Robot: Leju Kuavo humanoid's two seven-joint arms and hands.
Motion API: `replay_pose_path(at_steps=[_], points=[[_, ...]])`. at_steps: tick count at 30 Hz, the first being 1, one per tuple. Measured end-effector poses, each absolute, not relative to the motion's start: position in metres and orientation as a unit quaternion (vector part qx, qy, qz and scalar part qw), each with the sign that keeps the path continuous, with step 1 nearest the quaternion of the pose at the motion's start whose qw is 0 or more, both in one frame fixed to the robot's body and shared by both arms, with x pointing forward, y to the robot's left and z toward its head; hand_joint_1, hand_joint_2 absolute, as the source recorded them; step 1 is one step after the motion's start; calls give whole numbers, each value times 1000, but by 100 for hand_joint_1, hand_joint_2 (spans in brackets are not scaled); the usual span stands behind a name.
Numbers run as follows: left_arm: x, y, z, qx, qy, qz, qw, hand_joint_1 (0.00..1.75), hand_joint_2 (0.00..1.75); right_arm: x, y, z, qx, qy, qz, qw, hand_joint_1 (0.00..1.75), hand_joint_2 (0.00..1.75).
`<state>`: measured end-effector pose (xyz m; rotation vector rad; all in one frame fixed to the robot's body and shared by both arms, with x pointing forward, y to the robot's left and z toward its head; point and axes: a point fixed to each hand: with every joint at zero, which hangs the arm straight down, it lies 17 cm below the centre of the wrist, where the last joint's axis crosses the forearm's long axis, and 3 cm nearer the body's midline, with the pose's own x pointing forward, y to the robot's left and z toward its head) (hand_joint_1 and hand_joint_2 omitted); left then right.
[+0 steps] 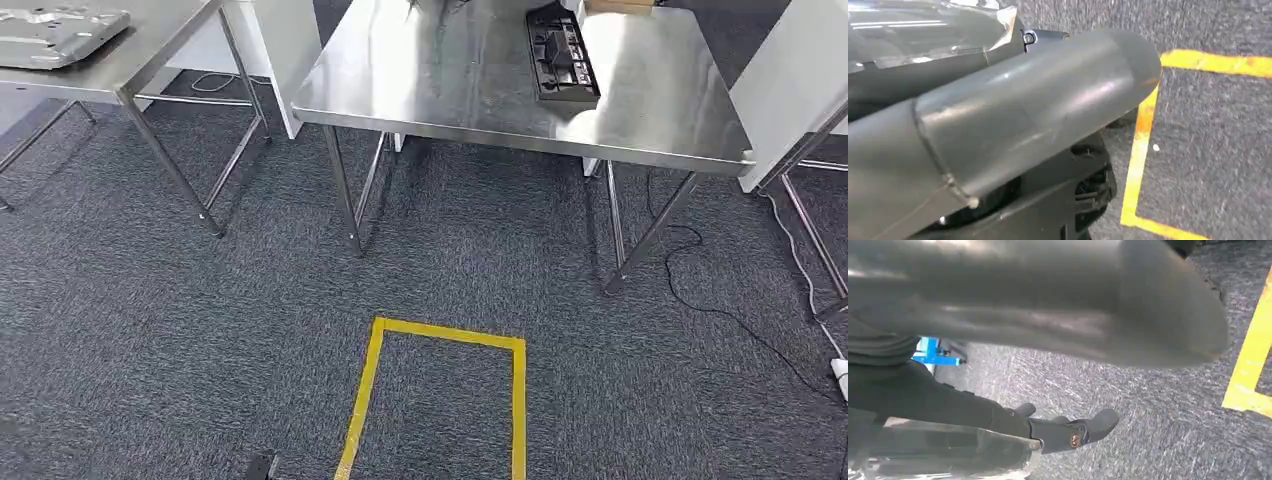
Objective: Take the parts from the cabinet and place them on the table.
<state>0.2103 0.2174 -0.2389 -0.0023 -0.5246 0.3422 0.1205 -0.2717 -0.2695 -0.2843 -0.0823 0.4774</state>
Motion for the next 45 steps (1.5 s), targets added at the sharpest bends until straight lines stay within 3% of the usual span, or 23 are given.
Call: replay_pose_path(at_steps=[45], points=[[210, 219, -240, 6, -246, 169, 954, 0, 0, 110, -258, -272, -110, -42, 253, 960, 0, 0]])
